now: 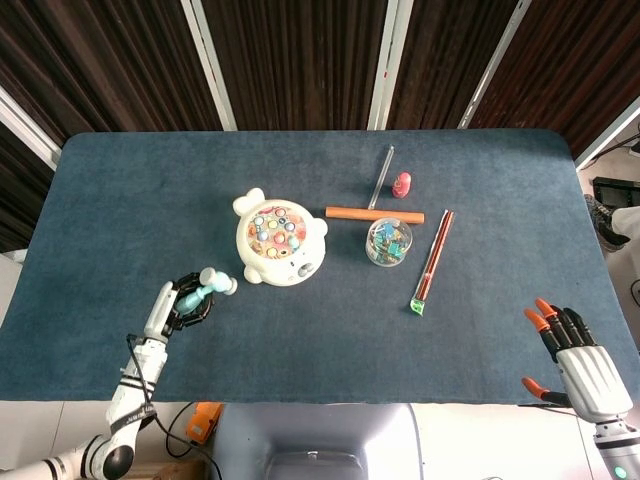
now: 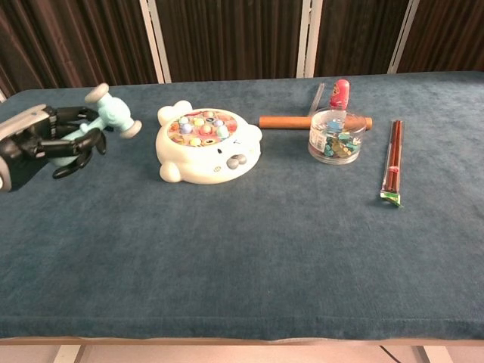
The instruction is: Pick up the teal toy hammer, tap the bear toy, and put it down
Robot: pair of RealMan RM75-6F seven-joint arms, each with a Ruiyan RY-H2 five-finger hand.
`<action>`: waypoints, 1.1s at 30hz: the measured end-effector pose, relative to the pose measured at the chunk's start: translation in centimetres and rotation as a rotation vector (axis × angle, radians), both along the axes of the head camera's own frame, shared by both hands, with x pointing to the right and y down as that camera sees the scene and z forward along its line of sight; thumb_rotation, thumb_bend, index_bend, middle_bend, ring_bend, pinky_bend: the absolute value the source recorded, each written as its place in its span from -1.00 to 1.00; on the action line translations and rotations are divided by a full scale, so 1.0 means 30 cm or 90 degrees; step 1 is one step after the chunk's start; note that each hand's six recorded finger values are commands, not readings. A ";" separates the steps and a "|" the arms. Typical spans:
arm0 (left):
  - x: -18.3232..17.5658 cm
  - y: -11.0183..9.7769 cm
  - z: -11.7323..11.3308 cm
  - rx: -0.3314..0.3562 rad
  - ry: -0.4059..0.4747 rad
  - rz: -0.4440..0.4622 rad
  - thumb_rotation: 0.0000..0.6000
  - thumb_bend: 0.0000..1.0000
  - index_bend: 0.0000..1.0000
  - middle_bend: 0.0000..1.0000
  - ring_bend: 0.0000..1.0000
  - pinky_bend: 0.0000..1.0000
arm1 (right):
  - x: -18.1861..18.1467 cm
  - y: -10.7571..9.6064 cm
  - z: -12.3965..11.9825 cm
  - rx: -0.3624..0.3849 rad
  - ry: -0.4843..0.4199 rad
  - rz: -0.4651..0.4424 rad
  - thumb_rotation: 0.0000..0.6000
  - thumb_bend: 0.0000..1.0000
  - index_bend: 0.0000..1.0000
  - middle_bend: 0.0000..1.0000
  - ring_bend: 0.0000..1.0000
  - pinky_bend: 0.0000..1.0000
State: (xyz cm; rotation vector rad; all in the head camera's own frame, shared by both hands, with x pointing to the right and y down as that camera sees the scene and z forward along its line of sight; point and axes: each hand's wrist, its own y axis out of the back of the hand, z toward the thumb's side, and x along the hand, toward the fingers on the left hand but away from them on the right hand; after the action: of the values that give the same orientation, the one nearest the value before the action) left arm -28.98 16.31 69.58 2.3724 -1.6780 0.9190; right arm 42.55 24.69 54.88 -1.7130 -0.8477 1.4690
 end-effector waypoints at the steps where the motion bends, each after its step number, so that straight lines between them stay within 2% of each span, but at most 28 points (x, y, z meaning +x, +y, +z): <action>1: 0.015 -0.031 -0.003 0.000 0.000 0.004 1.00 0.86 0.35 0.91 1.00 1.00 | 0.001 -0.001 -0.001 0.001 0.000 0.001 1.00 -0.35 -1.00 -1.00 -1.00 -1.00; 8: 0.100 -0.180 0.016 0.016 -0.066 0.034 1.00 0.85 0.35 0.91 1.00 1.00 | 0.013 -0.008 -0.003 0.000 0.001 0.009 1.00 -0.35 -1.00 -1.00 -1.00 -1.00; 16: 0.213 -0.313 0.106 -0.015 -0.152 0.053 1.00 0.86 0.35 0.91 1.00 1.00 | 0.028 -0.021 -0.007 0.001 -0.001 0.021 1.00 -0.35 -1.00 -1.00 -1.00 -1.00; 25: 0.246 -0.385 0.205 -0.068 -0.207 0.047 1.00 0.87 0.36 0.91 1.00 1.00 | 0.045 -0.025 -0.023 0.004 -0.007 0.027 1.00 -0.35 -1.00 -1.00 -1.00 -1.00; 33: 0.254 -0.393 0.236 -0.087 -0.214 0.049 1.00 0.87 0.36 0.91 1.00 1.00 | 0.049 -0.026 -0.026 0.006 -0.006 0.031 1.00 -0.35 -1.00 -1.00 -1.00 -1.00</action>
State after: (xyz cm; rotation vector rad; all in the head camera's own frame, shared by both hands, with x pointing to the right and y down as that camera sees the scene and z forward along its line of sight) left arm -21.35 4.53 76.65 2.3043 -1.5697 1.4663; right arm 44.03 23.91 54.10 -1.7055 -0.9057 1.4877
